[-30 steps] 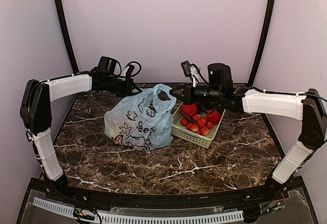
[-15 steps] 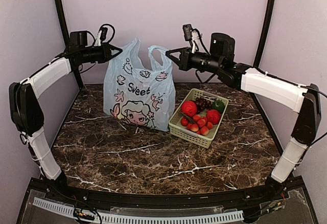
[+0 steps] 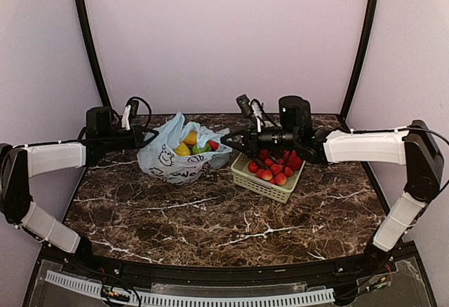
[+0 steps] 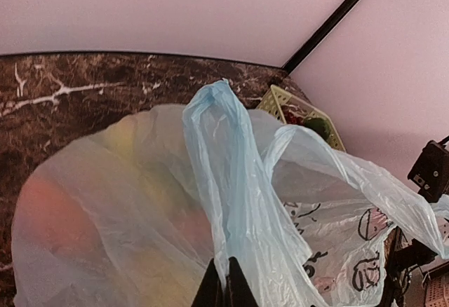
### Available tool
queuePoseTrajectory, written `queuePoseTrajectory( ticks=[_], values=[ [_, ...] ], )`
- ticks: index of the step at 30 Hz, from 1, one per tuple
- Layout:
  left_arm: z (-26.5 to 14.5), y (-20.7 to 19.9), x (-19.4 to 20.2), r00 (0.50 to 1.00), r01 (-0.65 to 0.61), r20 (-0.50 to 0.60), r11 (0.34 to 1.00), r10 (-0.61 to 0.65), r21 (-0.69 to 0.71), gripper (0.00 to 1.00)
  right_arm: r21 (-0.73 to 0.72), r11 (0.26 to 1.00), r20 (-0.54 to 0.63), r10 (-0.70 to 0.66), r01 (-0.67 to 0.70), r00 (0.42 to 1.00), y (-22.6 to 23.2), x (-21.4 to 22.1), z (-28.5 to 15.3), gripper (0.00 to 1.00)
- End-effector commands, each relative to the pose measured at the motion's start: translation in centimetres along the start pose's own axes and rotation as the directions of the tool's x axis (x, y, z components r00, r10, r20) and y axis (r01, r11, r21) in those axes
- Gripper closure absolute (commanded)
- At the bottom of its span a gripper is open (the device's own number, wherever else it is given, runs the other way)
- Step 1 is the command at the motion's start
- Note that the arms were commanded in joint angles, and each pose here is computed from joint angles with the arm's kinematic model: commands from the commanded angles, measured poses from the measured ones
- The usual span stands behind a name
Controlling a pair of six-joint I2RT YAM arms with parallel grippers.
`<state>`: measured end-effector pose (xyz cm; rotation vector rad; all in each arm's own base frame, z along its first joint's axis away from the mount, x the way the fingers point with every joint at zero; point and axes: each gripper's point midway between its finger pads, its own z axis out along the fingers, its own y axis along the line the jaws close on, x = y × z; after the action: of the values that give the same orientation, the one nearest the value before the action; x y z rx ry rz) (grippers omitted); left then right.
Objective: Untie the knot of the plastic bag and take out the fruit
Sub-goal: Place the takeout bag at the center of the board.
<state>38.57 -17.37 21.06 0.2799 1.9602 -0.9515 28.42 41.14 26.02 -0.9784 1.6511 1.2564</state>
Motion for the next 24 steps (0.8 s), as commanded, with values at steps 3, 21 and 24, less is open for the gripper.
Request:
queuePoseTrajectory(
  ticks=[3,21,24],
  values=[
    [-0.5,0.4,3.2,0.999,0.029,-0.042,0.998,-0.032,-0.063,0.95,-0.049,0.997,-0.030,0.066,-0.068,0.997,2.1,3.1,0.9,1.00],
    [-7.7,-3.7,-1.8,0.993,-0.025,-0.121,0.968,-0.006,-0.251,0.31,0.328,0.930,-0.093,-0.142,0.165,0.985,0.6,0.1,-3.8,0.42],
    [-6.6,-5.0,-3.3,0.993,-0.049,-0.119,0.978,0.025,-0.201,0.27,0.302,0.930,-0.119,-0.181,0.210,0.976,1.5,-0.1,-4.2,0.30]
  ],
)
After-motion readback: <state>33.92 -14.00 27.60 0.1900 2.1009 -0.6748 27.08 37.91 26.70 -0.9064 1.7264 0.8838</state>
